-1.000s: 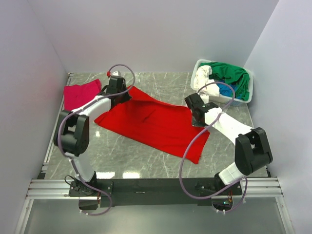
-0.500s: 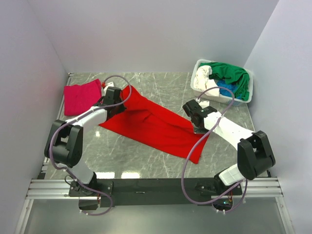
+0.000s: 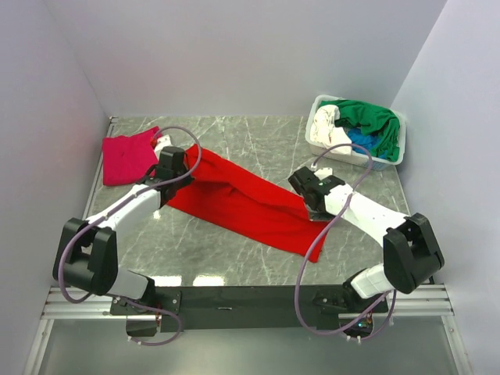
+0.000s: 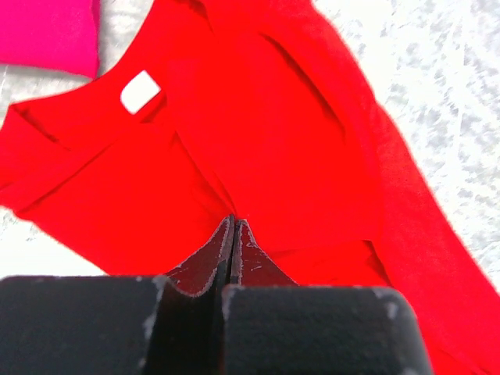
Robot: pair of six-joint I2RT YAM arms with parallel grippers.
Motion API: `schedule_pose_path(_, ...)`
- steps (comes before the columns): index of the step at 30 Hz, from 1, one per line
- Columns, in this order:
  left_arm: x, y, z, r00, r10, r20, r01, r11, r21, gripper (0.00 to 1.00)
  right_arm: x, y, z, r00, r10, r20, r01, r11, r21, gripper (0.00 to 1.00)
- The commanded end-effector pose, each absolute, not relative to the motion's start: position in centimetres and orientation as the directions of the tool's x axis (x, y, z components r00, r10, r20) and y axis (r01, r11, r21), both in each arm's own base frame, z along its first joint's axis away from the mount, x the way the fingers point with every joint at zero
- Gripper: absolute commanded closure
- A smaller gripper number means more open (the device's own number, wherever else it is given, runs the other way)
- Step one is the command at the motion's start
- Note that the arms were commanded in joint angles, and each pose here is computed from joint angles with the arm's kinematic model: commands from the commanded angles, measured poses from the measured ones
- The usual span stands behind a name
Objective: Fold and stack the t-shirts
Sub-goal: Fold the tshirt
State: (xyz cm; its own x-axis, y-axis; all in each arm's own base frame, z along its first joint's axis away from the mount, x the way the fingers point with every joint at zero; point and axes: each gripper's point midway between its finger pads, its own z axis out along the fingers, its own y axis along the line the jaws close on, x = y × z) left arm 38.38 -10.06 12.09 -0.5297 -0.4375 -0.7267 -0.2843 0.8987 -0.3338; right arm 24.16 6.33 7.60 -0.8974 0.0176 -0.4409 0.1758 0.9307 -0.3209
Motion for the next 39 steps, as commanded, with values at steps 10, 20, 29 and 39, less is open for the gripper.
schedule_pose_path(10,35.0,-9.5,10.1,-0.585,-0.422,-0.693,-0.290,0.906,-0.307,1.00,22.7,6.5,6.9,-0.911,-0.024,-0.413,0.169,0.890,-0.424,1.00)
schedule_pose_path(20,33.0,-8.1,12.4,-0.556,-0.425,-0.715,-0.317,0.903,-0.290,0.39,21.3,8.1,9.1,-0.911,-0.044,-0.409,0.131,0.911,-0.390,0.46)
schedule_pose_path(29,35.1,-9.6,14.7,-0.523,-0.431,-0.735,-0.267,0.902,-0.339,0.28,24.2,10.6,10.7,-0.859,-0.020,-0.511,0.121,0.963,-0.241,0.39)
schedule_pose_path(39,40.2,-8.8,12.7,-0.520,-0.477,-0.708,-0.295,0.879,-0.376,0.22,28.6,13.7,8.4,-0.845,-0.007,-0.535,0.085,0.985,-0.147,0.41)
